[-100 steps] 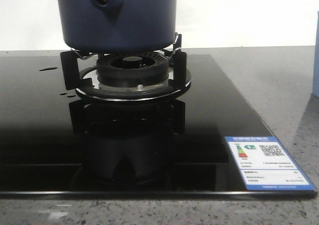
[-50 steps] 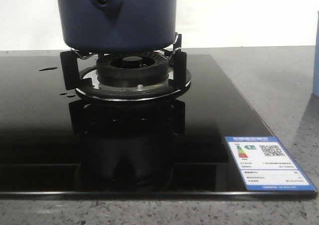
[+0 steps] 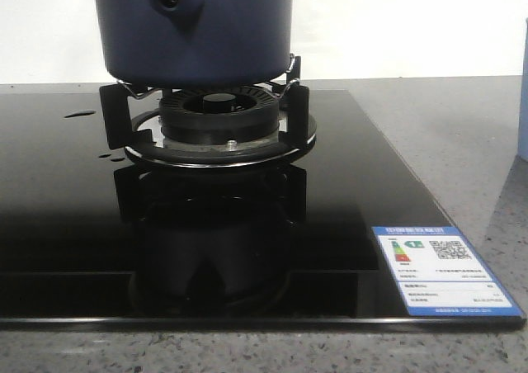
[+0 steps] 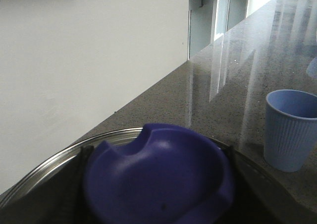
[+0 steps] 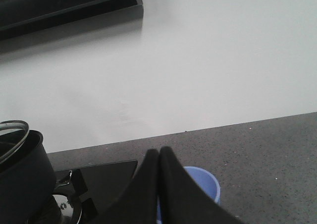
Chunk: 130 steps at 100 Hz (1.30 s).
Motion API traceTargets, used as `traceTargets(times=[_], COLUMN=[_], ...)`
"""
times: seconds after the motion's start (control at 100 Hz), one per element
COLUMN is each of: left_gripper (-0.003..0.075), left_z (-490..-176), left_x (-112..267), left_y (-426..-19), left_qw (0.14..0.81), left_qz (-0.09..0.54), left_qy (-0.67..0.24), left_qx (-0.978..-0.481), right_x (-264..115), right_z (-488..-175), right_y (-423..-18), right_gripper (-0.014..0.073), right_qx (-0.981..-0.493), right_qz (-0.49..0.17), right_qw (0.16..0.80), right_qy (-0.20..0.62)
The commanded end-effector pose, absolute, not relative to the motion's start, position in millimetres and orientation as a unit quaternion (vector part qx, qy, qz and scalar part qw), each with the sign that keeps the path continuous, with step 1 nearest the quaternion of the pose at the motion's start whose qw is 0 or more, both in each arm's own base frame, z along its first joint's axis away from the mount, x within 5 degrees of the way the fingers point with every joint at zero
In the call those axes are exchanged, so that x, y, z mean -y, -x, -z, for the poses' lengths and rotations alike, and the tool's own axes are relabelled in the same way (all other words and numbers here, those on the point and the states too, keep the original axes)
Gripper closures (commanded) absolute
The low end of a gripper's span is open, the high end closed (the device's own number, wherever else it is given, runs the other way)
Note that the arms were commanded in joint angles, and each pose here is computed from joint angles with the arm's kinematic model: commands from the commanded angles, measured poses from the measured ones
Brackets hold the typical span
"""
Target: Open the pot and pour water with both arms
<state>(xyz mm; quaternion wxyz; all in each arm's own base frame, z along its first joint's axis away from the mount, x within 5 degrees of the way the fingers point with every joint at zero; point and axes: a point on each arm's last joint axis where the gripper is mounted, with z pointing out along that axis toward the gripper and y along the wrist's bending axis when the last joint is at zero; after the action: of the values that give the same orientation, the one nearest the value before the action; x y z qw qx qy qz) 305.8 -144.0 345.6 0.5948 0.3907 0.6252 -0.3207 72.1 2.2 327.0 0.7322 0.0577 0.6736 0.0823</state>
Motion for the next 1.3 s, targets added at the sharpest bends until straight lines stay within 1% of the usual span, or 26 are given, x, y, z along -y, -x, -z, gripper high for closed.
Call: traceTargets(times=[0.0, 0.16, 0.48, 0.65, 0.76, 1.04, 1.29], left_gripper=[0.0471, 0.0471, 0.0471, 0.0471, 0.0471, 0.0471, 0.0471], left_z=[-376, -375, -375, -383, -385, -370, -361], left_x=[146, 146, 151, 153, 153, 156, 157], left_y=[-298, -300, -297, -297, -299, -308, -307], left_qw=[0.63, 0.632, 0.629, 0.637, 0.639, 0.617, 0.591], left_qz=[0.346, 0.337, 0.343, 0.34, 0.338, 0.347, 0.331], left_qy=[-0.369, -0.361, -0.364, -0.367, -0.361, -0.356, -0.39], left_qx=[-0.589, -0.597, -0.595, -0.586, -0.59, -0.611, -0.624], right_x=[-1, -1, -1, -1, -1, -1, -1], right_z=[-344, -344, -344, -343, -343, -342, -342], right_y=[-70, -70, -70, -70, -70, -70, -70], right_gripper=[0.0666, 0.0666, 0.0666, 0.0666, 0.0666, 0.0666, 0.0666], right_qx=[-0.637, -0.637, -0.641, -0.644, -0.645, -0.646, -0.647], right_qz=[-0.081, -0.081, -0.081, -0.083, -0.082, -0.083, -0.083], right_qw=[0.764, 0.764, 0.761, 0.758, 0.757, 0.756, 0.755], right_qy=[-0.059, -0.059, -0.059, -0.06, -0.06, -0.061, -0.061])
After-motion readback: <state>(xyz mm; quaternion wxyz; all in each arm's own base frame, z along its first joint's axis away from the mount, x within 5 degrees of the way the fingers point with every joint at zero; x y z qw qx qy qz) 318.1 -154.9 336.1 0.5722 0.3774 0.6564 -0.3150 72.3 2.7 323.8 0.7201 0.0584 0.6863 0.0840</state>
